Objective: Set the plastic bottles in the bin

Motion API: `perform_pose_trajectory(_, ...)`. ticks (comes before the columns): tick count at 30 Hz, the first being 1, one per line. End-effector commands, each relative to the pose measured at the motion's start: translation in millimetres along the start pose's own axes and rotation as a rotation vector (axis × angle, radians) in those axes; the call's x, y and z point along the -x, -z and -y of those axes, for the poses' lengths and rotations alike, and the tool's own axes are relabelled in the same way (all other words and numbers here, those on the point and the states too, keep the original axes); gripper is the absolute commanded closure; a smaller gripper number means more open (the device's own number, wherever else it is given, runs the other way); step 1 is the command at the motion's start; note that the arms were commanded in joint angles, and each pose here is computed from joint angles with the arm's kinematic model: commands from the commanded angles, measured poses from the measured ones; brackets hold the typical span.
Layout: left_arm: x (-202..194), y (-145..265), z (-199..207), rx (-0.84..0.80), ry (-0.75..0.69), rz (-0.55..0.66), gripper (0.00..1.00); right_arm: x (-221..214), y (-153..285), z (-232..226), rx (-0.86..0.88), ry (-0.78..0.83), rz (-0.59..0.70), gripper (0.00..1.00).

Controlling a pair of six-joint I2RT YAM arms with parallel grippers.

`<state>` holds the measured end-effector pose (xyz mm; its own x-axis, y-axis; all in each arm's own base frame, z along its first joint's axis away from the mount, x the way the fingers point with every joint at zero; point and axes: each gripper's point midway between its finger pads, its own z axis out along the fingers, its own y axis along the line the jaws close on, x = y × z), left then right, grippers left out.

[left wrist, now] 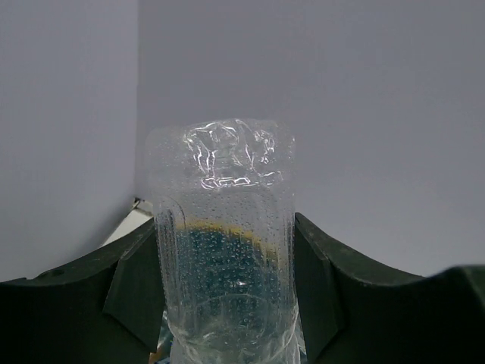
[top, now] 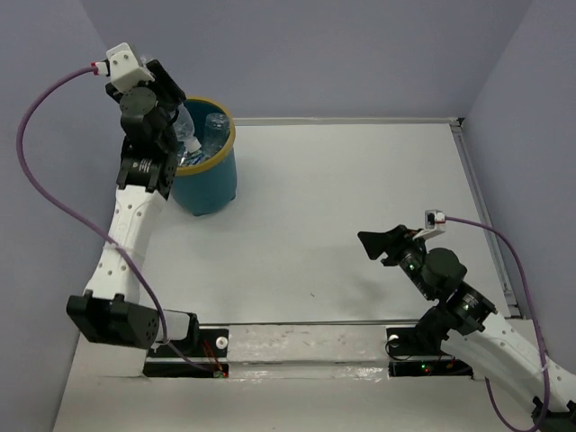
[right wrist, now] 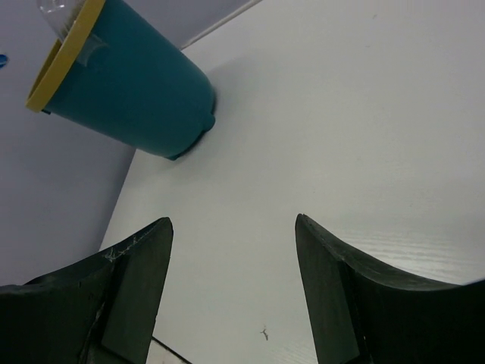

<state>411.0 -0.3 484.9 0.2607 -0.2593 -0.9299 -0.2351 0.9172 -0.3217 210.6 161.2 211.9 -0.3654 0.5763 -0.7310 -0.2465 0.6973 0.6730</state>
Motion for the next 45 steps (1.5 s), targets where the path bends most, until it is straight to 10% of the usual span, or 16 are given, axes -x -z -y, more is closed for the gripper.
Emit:
perform_pose_trajectory(1,28,-44,-20,0.081,-0.027,0.138,0.44,19,7,-19,0.088,0.017,0.063,0.29)
perform_pose_trajectory(9,-10,-67,-30,0.104,-0.196,0.158,0.33,24,9,-26,0.114,0.041,0.074,0.29)
perform_pose_trajectory(14,-22,-44,-22,0.012,-0.161,0.145,0.01,28,9,-28,0.125,0.046,0.091,0.29)
perform_pose_trajectory(30,47,104,81,-0.451,0.024,0.122,0.01,36,19,-58,0.226,0.032,0.053,0.29)
perform_pose_trajectory(44,-48,274,37,-0.850,0.272,-0.226,0.01,130,79,-83,0.189,0.156,0.244,0.26)
perform_pose_trajectory(45,-43,281,26,-0.834,0.286,-0.201,0.01,135,79,-82,0.166,0.164,0.252,0.01)
